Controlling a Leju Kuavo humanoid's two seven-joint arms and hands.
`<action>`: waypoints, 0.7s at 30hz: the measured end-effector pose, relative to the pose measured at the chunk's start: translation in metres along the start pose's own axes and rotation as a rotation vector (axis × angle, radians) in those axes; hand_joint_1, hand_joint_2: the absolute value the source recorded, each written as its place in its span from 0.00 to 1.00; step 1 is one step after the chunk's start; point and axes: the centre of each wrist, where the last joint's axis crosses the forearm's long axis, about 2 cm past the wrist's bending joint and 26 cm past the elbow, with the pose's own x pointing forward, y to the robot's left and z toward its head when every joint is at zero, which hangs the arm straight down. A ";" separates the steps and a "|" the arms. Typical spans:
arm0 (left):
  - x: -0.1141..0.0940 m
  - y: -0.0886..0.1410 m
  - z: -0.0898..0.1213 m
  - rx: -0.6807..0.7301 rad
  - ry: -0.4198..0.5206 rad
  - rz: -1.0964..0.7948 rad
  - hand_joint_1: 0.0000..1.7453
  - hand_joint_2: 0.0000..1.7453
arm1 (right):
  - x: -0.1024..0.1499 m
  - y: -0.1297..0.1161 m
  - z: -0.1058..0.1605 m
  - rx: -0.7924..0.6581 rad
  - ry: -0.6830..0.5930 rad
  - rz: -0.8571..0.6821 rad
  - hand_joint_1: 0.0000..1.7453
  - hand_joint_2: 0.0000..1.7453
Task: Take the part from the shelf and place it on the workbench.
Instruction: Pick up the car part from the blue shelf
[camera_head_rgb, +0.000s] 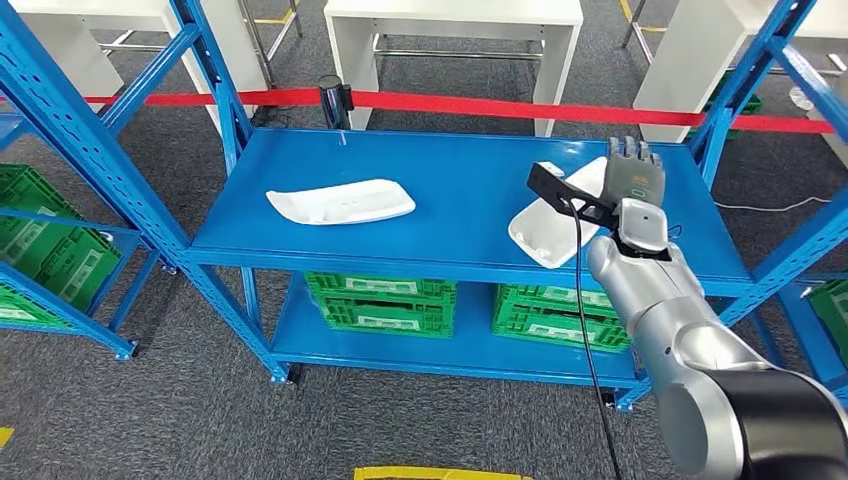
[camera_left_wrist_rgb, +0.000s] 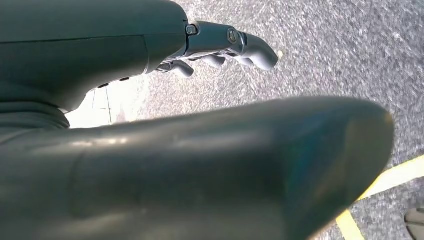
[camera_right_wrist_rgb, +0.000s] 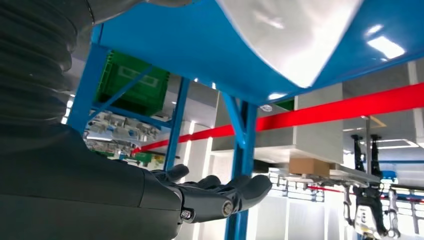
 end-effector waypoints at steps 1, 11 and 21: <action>0.000 0.000 0.000 0.000 0.002 0.000 0.00 0.00 | 0.000 0.000 0.000 0.001 0.000 0.000 0.00 1.00; 0.000 -0.001 0.000 0.002 0.010 0.005 0.00 0.00 | 0.003 0.001 0.001 0.028 0.001 0.003 0.00 1.00; 0.003 0.001 0.000 0.008 0.005 0.009 0.00 0.00 | 0.005 0.001 0.001 0.033 0.001 0.002 0.00 1.00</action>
